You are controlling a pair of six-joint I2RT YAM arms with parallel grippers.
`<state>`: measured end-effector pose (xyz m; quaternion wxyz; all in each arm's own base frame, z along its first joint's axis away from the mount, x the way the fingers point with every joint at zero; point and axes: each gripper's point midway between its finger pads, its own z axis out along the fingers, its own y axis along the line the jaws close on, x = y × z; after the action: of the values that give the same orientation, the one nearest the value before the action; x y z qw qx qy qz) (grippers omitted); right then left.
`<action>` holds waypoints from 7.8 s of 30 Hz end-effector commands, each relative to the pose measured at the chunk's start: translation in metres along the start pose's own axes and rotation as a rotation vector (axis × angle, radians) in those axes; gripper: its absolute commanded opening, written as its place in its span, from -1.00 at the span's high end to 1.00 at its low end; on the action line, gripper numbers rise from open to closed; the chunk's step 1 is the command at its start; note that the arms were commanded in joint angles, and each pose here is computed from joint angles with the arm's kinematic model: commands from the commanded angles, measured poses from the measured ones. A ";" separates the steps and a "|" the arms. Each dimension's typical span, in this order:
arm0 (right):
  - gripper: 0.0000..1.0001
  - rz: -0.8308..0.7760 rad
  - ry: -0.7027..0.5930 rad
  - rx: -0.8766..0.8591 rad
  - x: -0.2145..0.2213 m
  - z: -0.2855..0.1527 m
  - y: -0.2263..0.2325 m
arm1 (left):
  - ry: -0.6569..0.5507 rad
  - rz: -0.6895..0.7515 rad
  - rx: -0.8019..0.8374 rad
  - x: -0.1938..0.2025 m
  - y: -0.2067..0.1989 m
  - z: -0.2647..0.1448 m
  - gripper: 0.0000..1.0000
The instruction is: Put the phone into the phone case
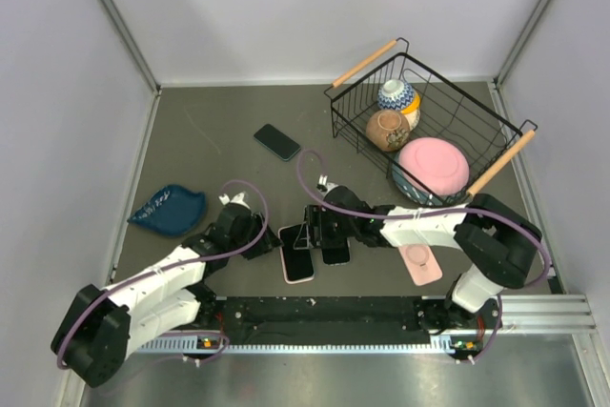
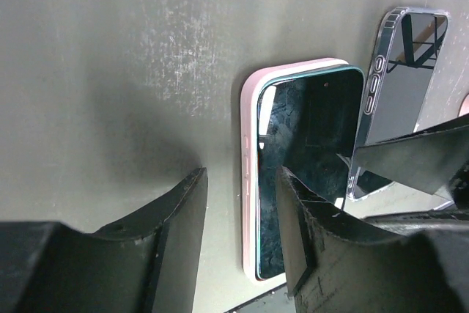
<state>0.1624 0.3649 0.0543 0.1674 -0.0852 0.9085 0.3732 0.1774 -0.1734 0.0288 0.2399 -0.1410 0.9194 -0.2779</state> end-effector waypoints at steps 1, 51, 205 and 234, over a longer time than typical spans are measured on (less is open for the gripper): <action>-0.33 -0.019 -0.023 0.012 0.003 0.008 -0.002 | -0.024 0.012 0.020 -0.010 -0.008 0.001 0.06; -0.28 0.172 -0.115 -0.544 -0.021 -0.021 0.054 | 0.200 0.001 0.230 0.029 -0.040 -0.016 0.67; 1.00 0.002 -0.012 -0.459 0.000 -0.010 0.064 | 0.224 0.048 0.091 0.037 -0.006 -0.010 0.21; 1.00 -0.107 -0.194 -0.358 -0.041 -0.070 0.075 | -0.012 0.179 0.233 -0.020 -0.062 -0.070 -0.33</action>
<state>0.1491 0.3694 0.0912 0.1802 -0.1167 0.8662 0.4512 0.1573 -0.1853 0.0805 0.2195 -0.0524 0.9140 -0.3373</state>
